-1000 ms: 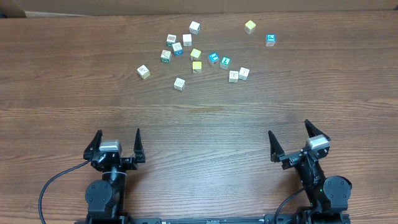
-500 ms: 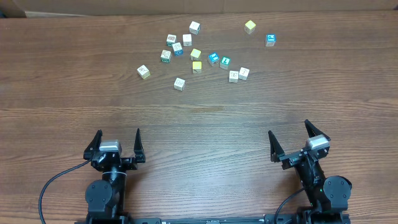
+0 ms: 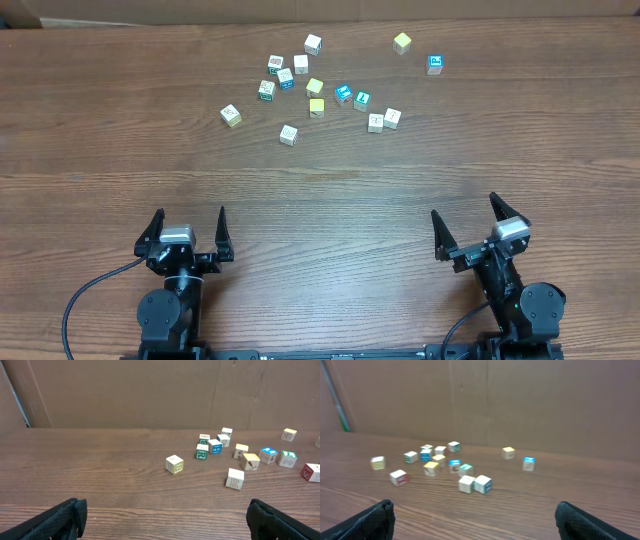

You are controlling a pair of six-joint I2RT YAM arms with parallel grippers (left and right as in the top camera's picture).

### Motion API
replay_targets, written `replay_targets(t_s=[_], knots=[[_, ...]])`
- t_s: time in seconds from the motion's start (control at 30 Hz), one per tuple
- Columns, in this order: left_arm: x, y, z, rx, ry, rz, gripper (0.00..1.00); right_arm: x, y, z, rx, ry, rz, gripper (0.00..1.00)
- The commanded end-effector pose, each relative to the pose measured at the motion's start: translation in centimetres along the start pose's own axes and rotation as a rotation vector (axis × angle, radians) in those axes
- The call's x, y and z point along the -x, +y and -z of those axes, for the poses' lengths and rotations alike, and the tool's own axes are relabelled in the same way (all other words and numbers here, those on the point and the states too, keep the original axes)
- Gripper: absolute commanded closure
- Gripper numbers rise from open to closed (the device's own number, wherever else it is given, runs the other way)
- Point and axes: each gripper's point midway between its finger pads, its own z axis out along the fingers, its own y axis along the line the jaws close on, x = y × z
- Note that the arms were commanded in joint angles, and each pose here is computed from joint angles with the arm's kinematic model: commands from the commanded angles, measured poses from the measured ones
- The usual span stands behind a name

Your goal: Form a circle

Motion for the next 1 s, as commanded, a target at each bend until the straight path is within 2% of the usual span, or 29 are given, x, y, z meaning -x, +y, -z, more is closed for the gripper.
replay_targets(t_s=[0.0, 0.13, 0.27, 0.4, 0.7, 0.97], knots=[[0.2, -0.3, 0.0, -0.013, -0.011, -0.017, 0.0, -0.1, 0.7, 0.0, 0.039, -0.003, -0.225, 0.0], [0.2, -0.3, 0.0, -0.013, -0.011, -0.017, 0.0, 0.0, 1.1, 0.0, 0.061, 0.001, -0.309, 0.0], [0.2, -0.3, 0.0, -0.013, -0.011, -0.017, 0.0, 0.0, 2.5, 0.2, 0.145, 0.02, -0.286, 0.0], [0.2, -0.3, 0.0, -0.013, -0.011, -0.017, 0.0, 1.6, 2.7, 0.7, 0.144, 0.023, -0.288, 0.0], [0.2, -0.3, 0.0, -0.013, -0.011, -0.017, 0.01, 11.1, 2.6, 2.9, 0.097, -0.038, -0.235, 0.0], [0.2, -0.3, 0.0, -0.013, -0.011, -0.017, 0.0, 19.2, 1.9, 0.2, 0.078, 0.077, -0.247, 0.0]])
